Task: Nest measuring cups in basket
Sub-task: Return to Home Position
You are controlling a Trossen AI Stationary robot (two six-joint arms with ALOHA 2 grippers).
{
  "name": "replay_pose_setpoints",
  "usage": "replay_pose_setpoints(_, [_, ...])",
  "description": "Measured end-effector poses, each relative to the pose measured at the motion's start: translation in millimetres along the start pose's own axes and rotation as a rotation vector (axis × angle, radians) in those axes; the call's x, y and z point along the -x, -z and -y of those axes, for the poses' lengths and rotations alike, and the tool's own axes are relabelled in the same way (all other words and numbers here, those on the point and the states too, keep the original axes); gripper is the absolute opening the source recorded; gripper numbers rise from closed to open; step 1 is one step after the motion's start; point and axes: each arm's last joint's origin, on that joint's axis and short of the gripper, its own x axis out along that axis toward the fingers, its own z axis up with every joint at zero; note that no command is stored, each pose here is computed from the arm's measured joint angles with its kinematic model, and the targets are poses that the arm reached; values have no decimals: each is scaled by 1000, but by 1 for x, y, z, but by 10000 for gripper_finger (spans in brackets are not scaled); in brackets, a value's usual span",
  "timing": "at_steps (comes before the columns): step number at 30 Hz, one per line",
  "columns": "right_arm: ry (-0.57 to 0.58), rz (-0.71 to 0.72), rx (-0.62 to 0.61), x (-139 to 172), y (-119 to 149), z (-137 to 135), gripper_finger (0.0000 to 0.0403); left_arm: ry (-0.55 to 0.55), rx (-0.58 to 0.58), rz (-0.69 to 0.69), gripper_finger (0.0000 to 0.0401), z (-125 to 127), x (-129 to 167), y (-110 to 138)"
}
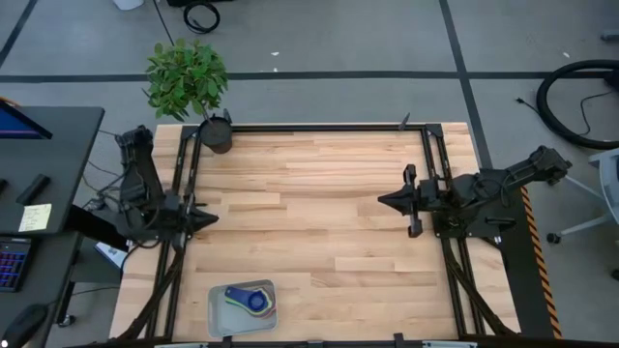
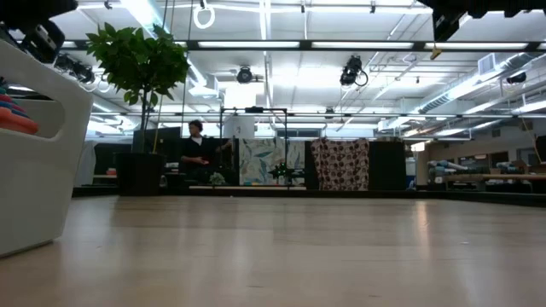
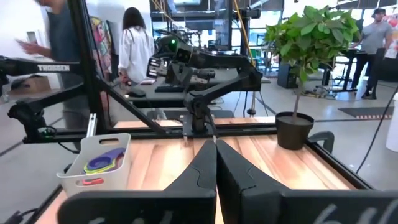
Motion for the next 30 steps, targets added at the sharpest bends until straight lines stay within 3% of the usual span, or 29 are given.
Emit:
replay_pose_setpoints(11, [22, -29, 14, -1, 14, 4, 2, 30, 8, 33, 0, 1, -6, 37])
replay_pose_setpoints(21, [-11, -53, 30, -4, 19, 5, 2, 141, -77, 24, 0, 3, -7, 45])
replay_pose_setpoints(26, [1, -119, 41, -7, 41, 7, 2, 161, -136, 15, 0, 3, -7, 46])
replay_pose_setpoints(30, [-14, -80, 35, -9, 52, 8, 2, 163, -166, 1, 0, 3, -7, 49])
